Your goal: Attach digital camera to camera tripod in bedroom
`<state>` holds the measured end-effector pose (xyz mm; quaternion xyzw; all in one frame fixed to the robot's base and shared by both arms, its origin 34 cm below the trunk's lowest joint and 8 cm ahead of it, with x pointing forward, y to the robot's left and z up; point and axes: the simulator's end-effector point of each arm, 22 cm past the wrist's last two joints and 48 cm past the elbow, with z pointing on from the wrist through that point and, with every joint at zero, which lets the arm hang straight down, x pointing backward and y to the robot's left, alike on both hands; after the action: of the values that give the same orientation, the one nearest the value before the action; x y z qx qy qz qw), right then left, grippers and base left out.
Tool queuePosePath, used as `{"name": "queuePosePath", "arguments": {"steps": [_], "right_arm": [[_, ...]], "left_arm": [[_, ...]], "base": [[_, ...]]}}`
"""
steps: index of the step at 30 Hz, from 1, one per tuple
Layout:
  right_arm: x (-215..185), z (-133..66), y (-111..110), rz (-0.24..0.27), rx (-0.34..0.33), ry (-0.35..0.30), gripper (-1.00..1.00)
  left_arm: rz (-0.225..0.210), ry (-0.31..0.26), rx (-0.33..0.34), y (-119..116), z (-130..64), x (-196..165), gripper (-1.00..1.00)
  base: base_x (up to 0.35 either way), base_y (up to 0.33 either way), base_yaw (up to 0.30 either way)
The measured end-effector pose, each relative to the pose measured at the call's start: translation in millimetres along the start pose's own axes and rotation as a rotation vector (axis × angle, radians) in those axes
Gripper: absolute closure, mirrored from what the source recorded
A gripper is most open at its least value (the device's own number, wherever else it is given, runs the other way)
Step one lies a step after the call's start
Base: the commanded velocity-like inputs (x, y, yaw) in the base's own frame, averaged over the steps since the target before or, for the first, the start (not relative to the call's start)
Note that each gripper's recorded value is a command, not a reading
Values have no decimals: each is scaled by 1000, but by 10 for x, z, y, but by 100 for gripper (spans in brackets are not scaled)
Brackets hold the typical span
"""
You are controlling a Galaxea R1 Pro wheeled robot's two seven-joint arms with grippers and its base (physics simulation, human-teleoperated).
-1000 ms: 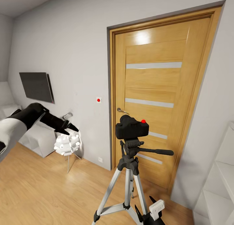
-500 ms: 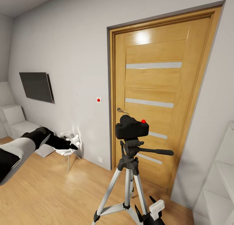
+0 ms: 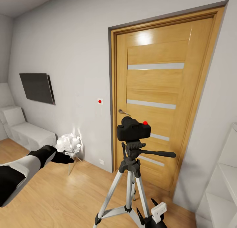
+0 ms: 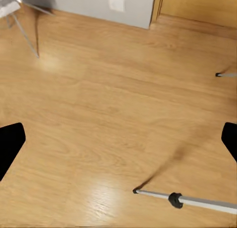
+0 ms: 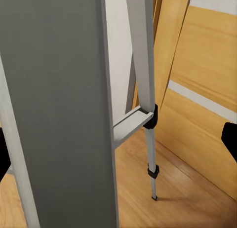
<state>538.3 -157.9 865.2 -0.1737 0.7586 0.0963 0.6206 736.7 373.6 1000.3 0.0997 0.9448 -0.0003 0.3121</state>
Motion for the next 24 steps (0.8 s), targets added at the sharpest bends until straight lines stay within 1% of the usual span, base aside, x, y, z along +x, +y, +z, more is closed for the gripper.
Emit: {"name": "queuePosePath", "arguments": {"steps": [3, 7, 11, 15, 19, 24], "right_arm": [[0, 0, 0, 0, 0, 0, -100], [0, 0, -1, 0, 0, 0, -100], [0, 0, -1, 0, 0, 0, -100], [0, 0, 0, 0, 0, 0, -100], [0, 0, 0, 0, 0, 0, -100], [-1, 0, 1, 0, 0, 0, -100]], "left_arm": [[-6, -7, -54, 73, 75, 105, -100], [-24, -41, -90, 77, 191, 240, -100], [-52, -87, -99, 20, 307, 384, -100], [-79, -125, -107, -11, 378, 487, -100], [-91, -133, -115, -22, 421, 595, -100], [-99, -127, -118, -68, 480, 755, -100]], "base": [[0, 0, 0], [0, 0, 0], [0, 0, 0], [0, 0, 0], [0, 0, 0], [0, 0, 0]]}}
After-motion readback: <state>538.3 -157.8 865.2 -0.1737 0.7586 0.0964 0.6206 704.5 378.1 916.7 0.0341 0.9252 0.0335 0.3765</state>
